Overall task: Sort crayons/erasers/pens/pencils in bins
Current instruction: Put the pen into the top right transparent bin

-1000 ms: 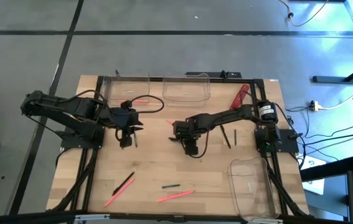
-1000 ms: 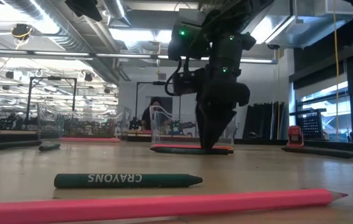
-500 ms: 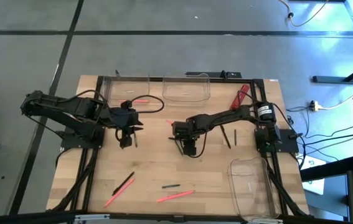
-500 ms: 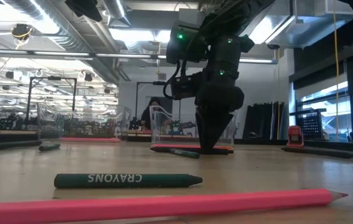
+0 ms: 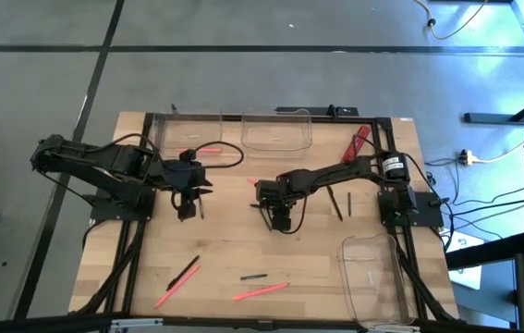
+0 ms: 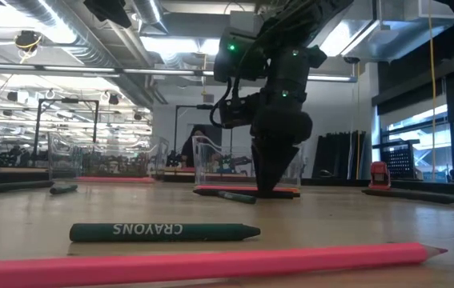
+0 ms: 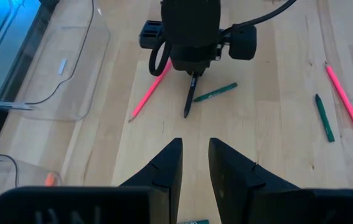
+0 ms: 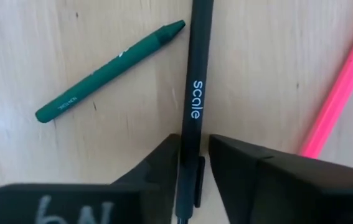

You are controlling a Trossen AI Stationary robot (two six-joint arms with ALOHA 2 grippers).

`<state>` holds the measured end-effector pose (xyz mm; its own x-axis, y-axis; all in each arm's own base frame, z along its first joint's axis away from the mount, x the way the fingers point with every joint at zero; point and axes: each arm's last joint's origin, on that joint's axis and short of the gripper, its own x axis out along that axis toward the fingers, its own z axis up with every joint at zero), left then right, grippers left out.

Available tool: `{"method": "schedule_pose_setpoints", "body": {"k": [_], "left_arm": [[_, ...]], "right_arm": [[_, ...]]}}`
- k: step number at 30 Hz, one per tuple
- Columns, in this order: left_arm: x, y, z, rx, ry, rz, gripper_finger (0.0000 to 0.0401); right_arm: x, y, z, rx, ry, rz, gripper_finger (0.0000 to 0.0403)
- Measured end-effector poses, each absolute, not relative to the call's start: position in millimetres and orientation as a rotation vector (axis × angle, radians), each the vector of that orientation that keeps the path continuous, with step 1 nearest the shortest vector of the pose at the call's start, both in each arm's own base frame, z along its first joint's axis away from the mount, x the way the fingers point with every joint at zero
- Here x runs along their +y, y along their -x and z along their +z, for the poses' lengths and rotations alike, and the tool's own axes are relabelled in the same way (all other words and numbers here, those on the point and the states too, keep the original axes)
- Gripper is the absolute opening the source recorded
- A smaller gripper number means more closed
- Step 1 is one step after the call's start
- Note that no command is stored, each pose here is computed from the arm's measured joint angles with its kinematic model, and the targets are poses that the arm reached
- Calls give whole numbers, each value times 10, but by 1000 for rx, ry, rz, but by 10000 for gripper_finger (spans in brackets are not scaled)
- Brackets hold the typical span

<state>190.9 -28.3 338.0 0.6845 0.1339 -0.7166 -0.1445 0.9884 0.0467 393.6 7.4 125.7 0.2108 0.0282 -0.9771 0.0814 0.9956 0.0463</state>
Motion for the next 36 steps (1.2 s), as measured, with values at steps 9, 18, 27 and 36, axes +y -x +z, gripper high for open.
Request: {"method": "schedule_pose_setpoints", "body": {"k": [9, 18, 27, 36], "left_arm": [[-283, -1909, 3380, 802, 14, 156, 71], [-283, -1909, 3380, 802, 14, 156, 71], [-283, -1908, 3379, 802, 14, 156, 71], [-281, -1908, 3380, 801, 11, 163, 71]], "right_arm": [[65, -3938, 1259, 1356, -114, -54, 27], [7, -3979, 1308, 1349, -186, -39, 45], [-75, -4174, 1610, 1290, -214, -29, 47], [-254, -4270, 2017, 1264, -202, -26, 48]]}}
